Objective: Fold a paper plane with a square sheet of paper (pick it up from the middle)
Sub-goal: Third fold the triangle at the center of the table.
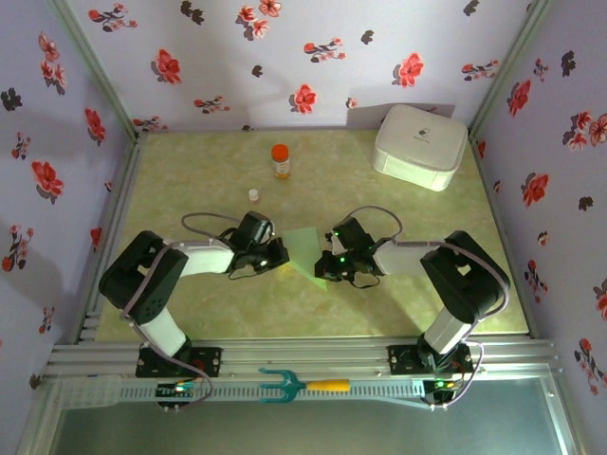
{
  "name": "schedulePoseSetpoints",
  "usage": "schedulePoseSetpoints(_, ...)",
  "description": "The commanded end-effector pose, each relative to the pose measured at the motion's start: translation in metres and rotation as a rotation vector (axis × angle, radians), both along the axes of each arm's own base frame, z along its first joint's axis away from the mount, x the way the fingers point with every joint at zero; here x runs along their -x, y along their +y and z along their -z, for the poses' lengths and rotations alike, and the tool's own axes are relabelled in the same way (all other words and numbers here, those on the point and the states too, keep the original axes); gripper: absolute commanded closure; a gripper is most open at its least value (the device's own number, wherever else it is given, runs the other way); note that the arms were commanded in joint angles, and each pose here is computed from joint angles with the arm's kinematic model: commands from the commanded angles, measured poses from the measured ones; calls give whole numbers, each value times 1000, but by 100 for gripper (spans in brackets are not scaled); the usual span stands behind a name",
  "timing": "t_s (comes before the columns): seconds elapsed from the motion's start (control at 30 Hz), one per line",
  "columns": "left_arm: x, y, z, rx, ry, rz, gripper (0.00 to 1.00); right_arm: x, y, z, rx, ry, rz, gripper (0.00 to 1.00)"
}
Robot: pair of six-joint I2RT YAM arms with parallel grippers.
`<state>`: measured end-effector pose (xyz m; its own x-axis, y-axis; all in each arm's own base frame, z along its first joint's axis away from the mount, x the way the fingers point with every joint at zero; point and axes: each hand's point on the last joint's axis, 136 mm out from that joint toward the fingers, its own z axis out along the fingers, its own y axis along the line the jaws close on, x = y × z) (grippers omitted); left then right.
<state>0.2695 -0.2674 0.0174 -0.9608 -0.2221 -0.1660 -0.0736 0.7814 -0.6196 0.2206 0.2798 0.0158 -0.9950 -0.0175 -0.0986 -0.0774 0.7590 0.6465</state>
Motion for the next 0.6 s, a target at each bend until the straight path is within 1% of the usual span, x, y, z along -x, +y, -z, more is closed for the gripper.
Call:
schedulePoseSetpoints(0.0, 3, 29, 11, -113, 19, -43, 100, 13, -32, 22, 136, 42, 29, 100)
schedulePoseSetpoints(0.1, 2, 28, -2, -83, -18, -49, 100, 10, -40, 12, 165, 2, 10, 100)
schedulePoseSetpoints(0.17, 1, 26, -15, -56, -51, -52, 100, 7, -41, 2, 152, -29, 4, 100)
schedulePoseSetpoints(0.2, 0, 26, -22, -44, -70, -51, 100, 5, -40, -4, 136, -45, 3, 98)
schedulePoseSetpoints(0.3, -2, 24, -37, -19, -112, -57, 100, -3, -37, -28, 111, -124, -9, 89)
schedulePoseSetpoints(0.37, -4, 22, -44, -3, -132, -58, 100, -13, -50, -33, 187, -179, 23, 75)
schedulePoseSetpoints(0.43, -5, 20, -48, 8, -141, -58, 97, -20, -58, -33, 233, -210, 39, 67)
schedulePoseSetpoints(0.47, -5, 19, -47, 13, -139, -58, 95, -23, -56, -33, 228, -206, 39, 65)
schedulePoseSetpoints(0.57, -7, 14, -47, 30, -132, -52, 90, -25, -44, -32, 187, -178, 21, 63)
